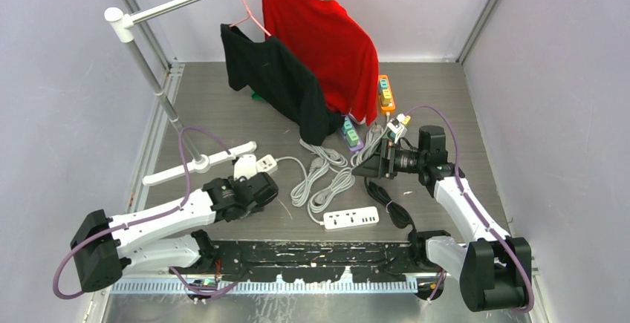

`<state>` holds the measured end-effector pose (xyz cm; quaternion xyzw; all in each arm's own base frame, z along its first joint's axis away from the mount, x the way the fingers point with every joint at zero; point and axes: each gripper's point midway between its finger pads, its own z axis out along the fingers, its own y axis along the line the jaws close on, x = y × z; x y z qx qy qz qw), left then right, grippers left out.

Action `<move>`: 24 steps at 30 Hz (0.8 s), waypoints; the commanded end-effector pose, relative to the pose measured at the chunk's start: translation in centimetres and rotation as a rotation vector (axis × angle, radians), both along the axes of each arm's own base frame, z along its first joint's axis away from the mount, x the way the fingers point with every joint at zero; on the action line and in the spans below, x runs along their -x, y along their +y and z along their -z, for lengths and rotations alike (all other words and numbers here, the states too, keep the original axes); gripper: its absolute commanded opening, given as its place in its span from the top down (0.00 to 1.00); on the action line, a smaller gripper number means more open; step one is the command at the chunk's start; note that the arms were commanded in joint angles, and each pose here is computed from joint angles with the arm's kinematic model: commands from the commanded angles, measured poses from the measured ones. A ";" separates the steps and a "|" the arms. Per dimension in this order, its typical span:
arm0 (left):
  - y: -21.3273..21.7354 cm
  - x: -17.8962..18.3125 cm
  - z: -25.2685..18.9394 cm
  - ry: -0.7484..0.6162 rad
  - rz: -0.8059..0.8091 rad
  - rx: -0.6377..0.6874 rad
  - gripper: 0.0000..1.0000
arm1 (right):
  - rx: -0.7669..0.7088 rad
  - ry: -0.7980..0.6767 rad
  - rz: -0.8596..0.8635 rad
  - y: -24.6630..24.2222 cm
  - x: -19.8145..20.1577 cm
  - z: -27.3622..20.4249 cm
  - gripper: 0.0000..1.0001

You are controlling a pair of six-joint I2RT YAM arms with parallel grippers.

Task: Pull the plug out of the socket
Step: Place the plug at the center of the board.

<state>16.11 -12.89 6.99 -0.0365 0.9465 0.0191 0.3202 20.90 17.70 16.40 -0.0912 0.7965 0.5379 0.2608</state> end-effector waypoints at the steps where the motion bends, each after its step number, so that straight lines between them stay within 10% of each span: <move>1: 1.0 -0.7 -0.6 -0.051 -0.069 0.014 0.82 | 0.010 -0.035 0.004 -0.2 -0.3 0.0 0.05; 24: 3.5 -0.5 1.6 0.062 -0.148 -0.008 0.60 | 0.010 -0.046 0.008 -0.3 -0.2 -0.1 0.04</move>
